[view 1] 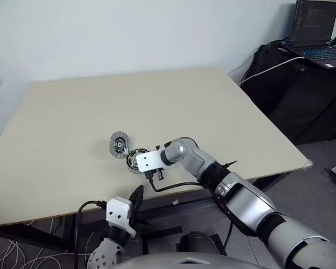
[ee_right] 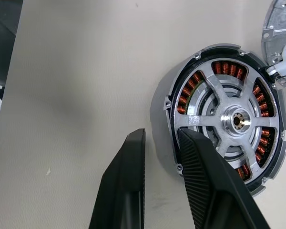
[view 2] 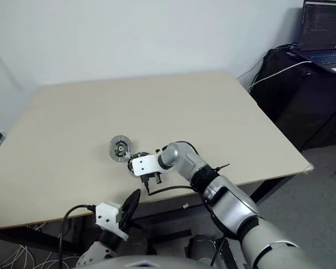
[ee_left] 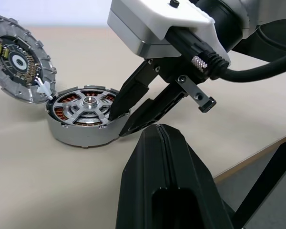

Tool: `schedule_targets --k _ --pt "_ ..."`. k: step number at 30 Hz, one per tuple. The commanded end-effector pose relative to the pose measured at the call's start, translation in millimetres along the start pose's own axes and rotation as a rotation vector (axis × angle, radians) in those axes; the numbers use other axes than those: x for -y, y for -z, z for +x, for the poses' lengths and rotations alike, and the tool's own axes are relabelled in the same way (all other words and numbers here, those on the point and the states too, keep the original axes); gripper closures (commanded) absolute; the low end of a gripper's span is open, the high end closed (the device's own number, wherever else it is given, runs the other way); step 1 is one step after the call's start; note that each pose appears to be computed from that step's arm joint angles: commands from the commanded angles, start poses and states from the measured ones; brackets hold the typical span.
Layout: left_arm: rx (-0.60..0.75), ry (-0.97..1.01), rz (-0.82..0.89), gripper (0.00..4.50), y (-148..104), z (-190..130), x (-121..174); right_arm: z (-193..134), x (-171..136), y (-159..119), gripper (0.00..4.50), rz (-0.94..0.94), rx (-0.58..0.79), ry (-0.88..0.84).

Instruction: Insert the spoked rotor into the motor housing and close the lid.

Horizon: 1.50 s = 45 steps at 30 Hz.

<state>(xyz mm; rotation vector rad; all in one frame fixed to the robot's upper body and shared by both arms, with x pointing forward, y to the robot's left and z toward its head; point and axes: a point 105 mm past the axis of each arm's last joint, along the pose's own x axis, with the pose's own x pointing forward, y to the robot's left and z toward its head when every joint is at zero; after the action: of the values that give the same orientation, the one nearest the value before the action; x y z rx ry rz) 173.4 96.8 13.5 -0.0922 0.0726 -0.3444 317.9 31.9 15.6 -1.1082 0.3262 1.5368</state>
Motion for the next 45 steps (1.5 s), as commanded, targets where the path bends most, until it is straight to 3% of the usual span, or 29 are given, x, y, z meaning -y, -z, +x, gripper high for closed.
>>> schedule_targets --k 1,7,12,24,39,45 --pt "0.037 -0.001 -0.005 4.5 -7.0 1.8 2.6 -3.4 8.5 -9.1 3.34 -0.039 0.011 0.017" --pt "0.035 -0.003 -0.009 4.5 -6.6 1.7 3.9 -3.2 8.2 -8.7 3.34 -0.025 0.01 0.01" --pt "0.035 -0.006 -0.012 4.5 -6.6 2.0 4.3 -2.8 9.1 -6.1 4.48 -0.012 0.001 0.015" --pt "0.038 -0.004 -0.014 4.5 -7.6 4.3 5.7 -4.7 14.3 -8.7 4.49 0.076 0.052 0.105" --pt "0.043 -0.001 -0.019 4.5 -10.9 2.4 2.1 -56.7 -16.7 -7.0 4.49 0.361 0.086 0.2" --pt "0.052 0.002 -0.014 4.5 -13.1 2.7 0.8 -64.1 -13.9 -16.8 4.49 0.574 0.14 0.237"
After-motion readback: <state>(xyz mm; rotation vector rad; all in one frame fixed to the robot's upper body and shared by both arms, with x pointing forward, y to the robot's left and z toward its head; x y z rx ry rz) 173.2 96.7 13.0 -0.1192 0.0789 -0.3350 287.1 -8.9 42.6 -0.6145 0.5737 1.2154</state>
